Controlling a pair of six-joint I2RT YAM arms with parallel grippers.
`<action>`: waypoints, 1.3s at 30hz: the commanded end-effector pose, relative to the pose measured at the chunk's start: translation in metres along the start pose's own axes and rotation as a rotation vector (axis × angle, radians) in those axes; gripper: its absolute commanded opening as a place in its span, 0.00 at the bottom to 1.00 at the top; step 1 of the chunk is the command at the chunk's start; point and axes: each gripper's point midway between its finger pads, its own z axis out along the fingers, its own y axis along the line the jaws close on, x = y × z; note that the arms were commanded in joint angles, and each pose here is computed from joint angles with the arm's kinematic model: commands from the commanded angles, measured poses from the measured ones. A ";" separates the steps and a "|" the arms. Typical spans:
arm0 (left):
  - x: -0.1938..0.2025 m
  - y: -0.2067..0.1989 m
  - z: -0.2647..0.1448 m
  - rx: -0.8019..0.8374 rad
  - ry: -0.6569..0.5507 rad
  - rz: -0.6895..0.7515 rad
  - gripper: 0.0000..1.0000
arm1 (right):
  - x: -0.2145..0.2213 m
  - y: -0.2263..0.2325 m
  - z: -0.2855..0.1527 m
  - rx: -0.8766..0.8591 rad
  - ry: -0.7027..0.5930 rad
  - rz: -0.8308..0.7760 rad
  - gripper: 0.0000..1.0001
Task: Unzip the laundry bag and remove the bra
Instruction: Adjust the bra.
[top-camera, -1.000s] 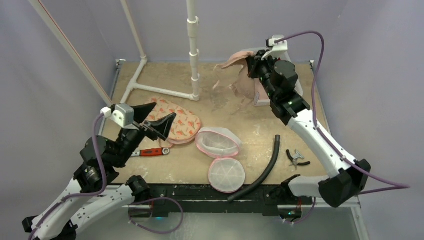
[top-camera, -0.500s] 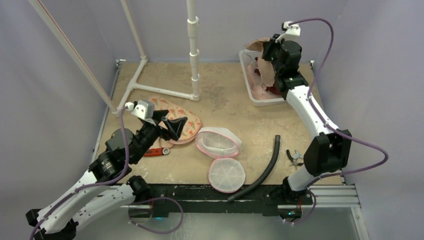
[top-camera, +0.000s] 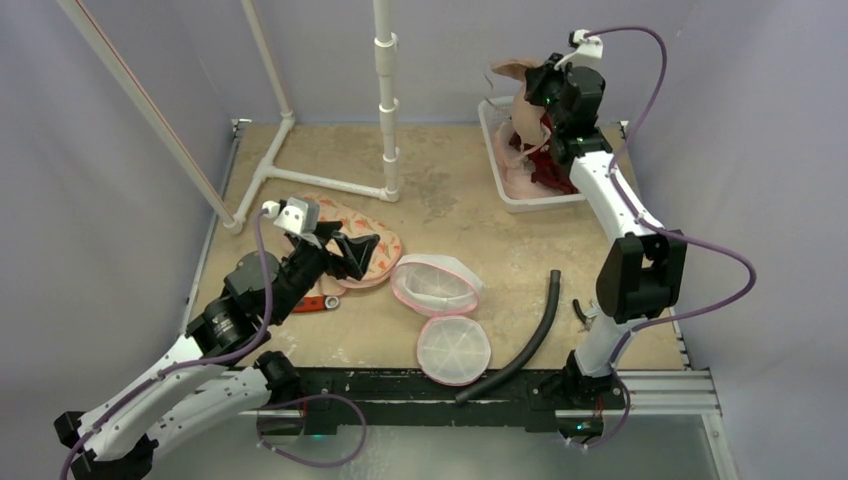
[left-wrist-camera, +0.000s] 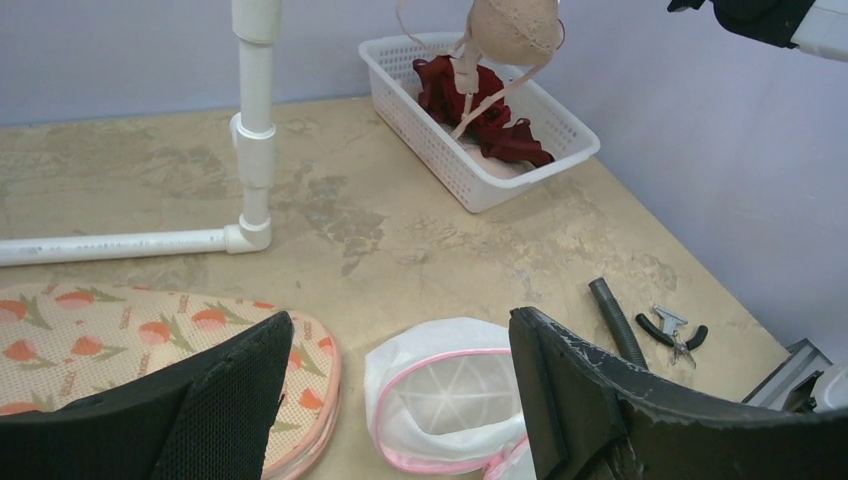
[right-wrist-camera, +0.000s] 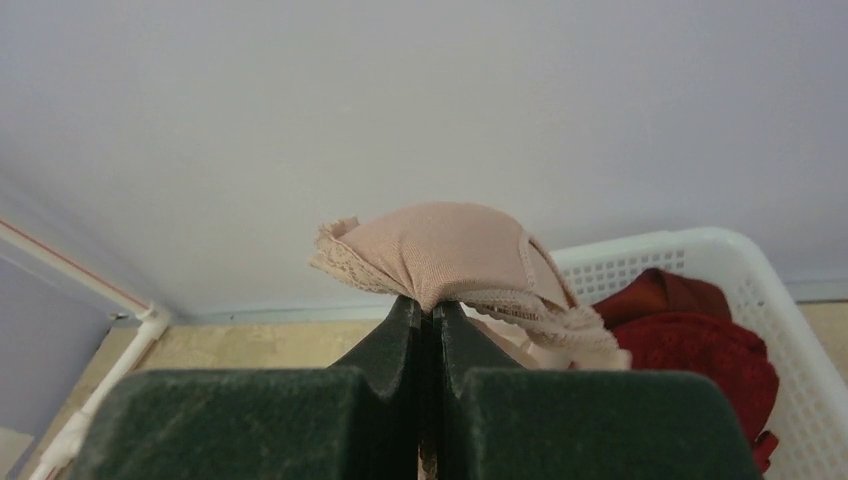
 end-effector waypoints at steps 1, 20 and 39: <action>0.007 -0.001 0.005 -0.005 0.012 -0.024 0.77 | -0.004 0.000 -0.009 -0.037 -0.024 0.059 0.00; 0.020 -0.013 0.015 0.043 0.068 -0.043 0.77 | 0.024 0.019 -0.056 -0.220 0.117 0.339 0.00; 0.040 -0.014 0.024 0.039 0.150 -0.017 0.77 | 0.112 -0.085 -0.018 0.045 0.298 0.457 0.00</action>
